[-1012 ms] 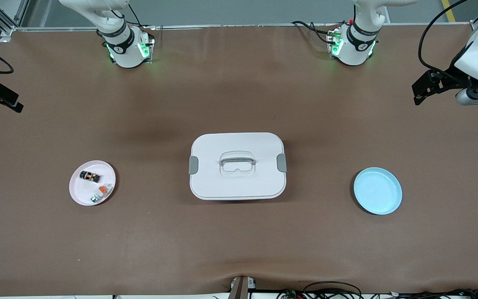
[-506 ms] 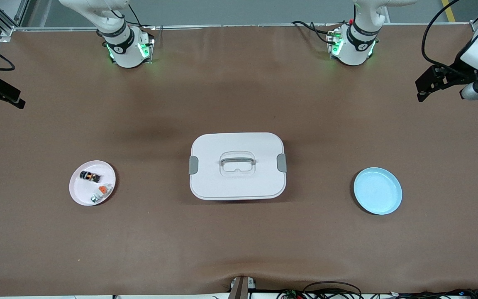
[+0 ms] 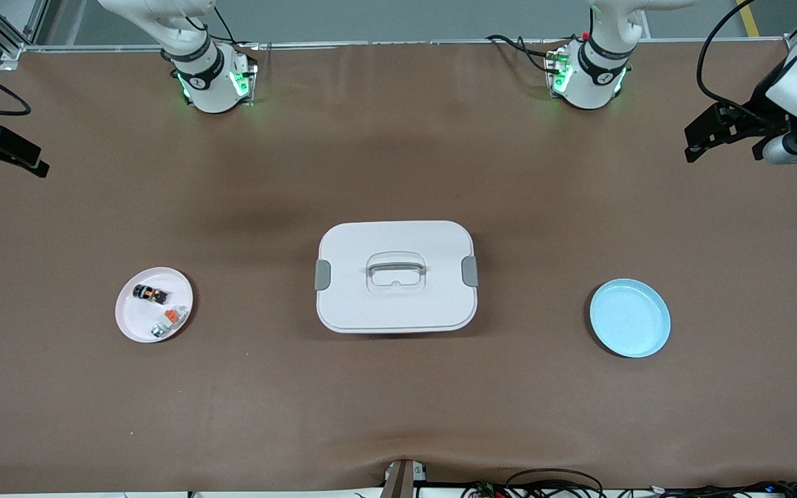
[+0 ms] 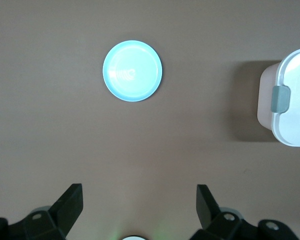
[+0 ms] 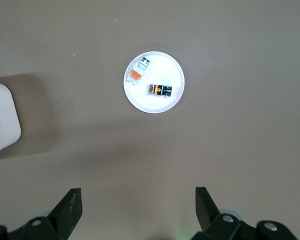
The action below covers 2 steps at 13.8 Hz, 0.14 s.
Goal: Transfer orange switch to right arm and place
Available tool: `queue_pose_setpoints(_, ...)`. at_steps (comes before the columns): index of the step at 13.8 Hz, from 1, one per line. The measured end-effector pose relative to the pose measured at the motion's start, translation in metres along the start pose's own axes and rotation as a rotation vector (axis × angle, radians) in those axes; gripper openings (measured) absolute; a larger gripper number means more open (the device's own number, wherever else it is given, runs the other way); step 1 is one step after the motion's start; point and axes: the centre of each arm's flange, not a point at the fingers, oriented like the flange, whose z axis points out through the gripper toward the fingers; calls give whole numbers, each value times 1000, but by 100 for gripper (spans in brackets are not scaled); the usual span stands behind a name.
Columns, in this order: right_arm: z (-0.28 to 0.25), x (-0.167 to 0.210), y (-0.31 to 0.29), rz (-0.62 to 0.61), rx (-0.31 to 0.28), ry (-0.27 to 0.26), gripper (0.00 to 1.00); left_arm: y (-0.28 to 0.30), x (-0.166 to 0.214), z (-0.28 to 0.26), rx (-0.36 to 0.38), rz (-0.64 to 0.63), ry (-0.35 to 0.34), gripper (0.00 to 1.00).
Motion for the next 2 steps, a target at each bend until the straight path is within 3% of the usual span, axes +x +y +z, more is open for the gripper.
queue_pose_setpoints(2, -2, -1, -4, -7, 0, 0, 100, 0, 0, -1, 0, 3, -2, 100)
